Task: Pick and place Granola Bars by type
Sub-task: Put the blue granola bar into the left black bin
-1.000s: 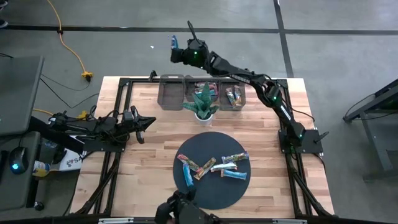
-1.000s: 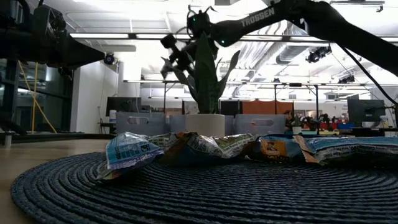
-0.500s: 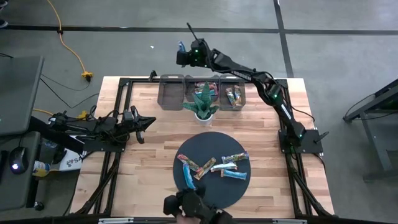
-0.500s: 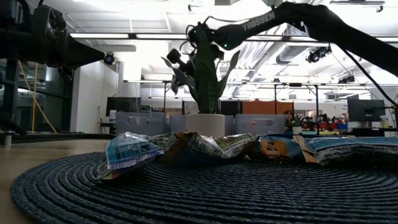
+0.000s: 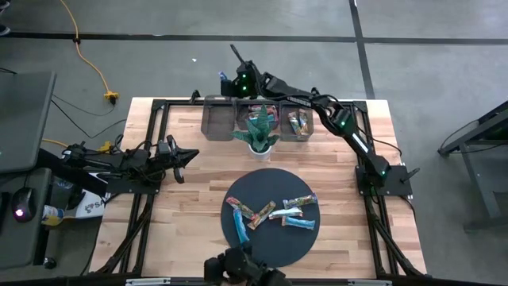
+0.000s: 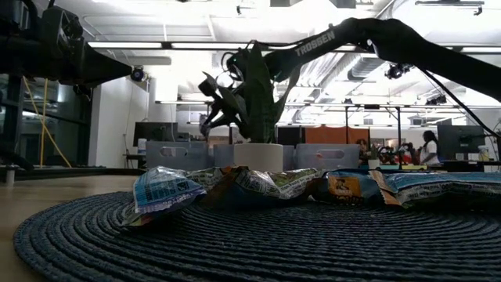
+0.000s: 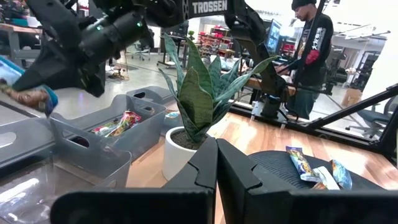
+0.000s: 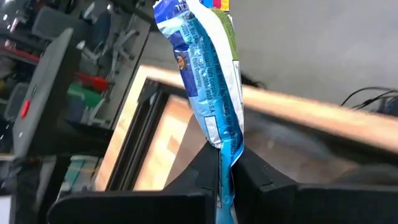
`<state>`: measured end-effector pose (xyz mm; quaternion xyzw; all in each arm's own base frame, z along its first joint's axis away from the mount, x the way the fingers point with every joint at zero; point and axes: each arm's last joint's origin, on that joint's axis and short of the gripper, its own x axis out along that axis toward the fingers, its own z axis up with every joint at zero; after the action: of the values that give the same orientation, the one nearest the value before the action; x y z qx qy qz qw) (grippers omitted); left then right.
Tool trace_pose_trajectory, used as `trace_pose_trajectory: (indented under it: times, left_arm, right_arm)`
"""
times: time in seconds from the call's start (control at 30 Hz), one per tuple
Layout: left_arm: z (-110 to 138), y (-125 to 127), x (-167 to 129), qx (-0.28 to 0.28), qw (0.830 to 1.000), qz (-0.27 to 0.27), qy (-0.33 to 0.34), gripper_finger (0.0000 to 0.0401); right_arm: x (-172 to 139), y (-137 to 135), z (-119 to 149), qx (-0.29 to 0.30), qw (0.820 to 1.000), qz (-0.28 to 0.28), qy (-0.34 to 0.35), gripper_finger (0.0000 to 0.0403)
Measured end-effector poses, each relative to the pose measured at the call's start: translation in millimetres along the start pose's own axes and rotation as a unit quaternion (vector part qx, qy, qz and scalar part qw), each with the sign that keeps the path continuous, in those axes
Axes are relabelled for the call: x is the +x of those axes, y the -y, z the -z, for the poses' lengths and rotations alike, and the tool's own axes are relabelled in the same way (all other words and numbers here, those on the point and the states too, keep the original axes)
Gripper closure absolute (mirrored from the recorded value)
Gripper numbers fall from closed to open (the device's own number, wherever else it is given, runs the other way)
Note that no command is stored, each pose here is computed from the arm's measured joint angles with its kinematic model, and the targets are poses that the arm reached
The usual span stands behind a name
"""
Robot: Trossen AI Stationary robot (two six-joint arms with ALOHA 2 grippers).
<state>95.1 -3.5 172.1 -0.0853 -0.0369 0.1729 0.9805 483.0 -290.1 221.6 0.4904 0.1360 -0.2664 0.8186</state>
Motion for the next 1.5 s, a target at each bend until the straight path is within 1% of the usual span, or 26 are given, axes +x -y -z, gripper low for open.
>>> trace_pose_trajectory:
  times: [0.2, 0.33, 0.5, 0.67, 0.87, 1.0, 1.3, 1.4, 1.5]
  left_arm:
    - [0, 0, 0, 0.0, 1.0, 0.0, 0.0, 0.04]
    - [0, 0, 0, 0.0, 1.0, 0.0, 0.0, 0.04]
    - [0, 0, 0, 0.0, 1.0, 0.0, 0.0, 0.04]
    - [0, 0, 0, 0.0, 1.0, 0.0, 0.0, 0.04]
    - [0, 0, 0, 0.0, 1.0, 0.0, 0.0, 0.04]
    - [0, 0, 0, 0.0, 1.0, 0.0, 0.0, 0.04]
    - [0, 0, 0, 0.0, 1.0, 0.0, 0.0, 0.04]
    - [0, 0, 0, 0.0, 1.0, 0.0, 0.0, 0.04]
    - [0, 0, 0, 0.0, 1.0, 0.0, 0.0, 0.04]
  right_arm:
    - [3, -8, 16, -0.012, 1.0, -0.001, -0.028, 0.0391]
    - [3, -8, 19, -0.013, 0.998, -0.015, -0.059, 0.0391]
    - [3, -5, 25, -0.019, 0.996, 0.003, -0.084, 0.0391]
    - [3, -4, 29, -0.027, 0.995, 0.019, -0.092, 0.0391]
    - [3, -5, 30, -0.026, 0.995, 0.011, -0.099, 0.0389]
    - [3, -5, 30, -0.026, 0.995, 0.008, -0.101, 0.037]
    - [3, -6, 29, -0.027, 0.994, -0.004, -0.103, 0.0302]
    - [3, -9, 28, -0.029, 0.994, -0.018, -0.1, 0.0287]
    - [3, -12, 26, -0.031, 0.993, -0.043, -0.101, 0.0279]
